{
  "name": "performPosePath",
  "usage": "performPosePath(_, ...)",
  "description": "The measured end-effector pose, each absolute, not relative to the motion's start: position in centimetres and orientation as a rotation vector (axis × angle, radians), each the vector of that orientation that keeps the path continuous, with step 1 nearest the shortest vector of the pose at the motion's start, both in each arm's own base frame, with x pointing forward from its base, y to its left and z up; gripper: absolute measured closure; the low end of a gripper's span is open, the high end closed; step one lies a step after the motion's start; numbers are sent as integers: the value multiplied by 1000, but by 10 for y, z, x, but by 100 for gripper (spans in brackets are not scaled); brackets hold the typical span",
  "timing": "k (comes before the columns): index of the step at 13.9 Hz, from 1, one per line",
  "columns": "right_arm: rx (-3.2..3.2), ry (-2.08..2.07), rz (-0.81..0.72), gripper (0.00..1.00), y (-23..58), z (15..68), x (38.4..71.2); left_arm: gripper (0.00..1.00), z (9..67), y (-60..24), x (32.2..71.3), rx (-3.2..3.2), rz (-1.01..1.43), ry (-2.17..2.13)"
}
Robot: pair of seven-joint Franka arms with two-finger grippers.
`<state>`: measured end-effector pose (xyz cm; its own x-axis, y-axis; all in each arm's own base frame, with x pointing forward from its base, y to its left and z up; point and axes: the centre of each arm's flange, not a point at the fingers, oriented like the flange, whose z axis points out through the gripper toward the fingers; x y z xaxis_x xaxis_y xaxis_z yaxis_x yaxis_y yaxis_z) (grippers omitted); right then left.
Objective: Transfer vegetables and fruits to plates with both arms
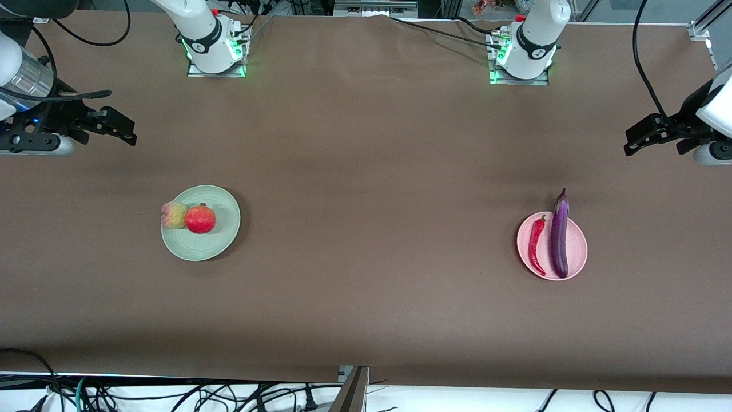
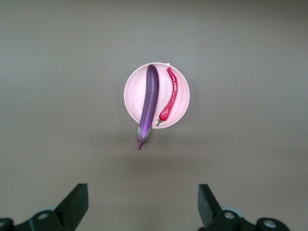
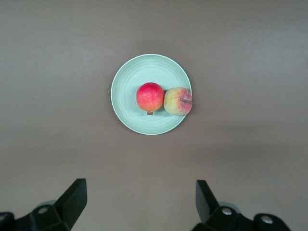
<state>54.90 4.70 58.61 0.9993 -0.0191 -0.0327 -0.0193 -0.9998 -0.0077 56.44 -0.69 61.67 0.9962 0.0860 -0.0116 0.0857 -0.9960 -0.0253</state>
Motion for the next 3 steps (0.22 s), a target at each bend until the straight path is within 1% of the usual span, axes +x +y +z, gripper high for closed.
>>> performPosePath(3, -3133, 17, 38, 0, 52, 590, 549, 0, 616, -14, 564, -3111, 20, -182)
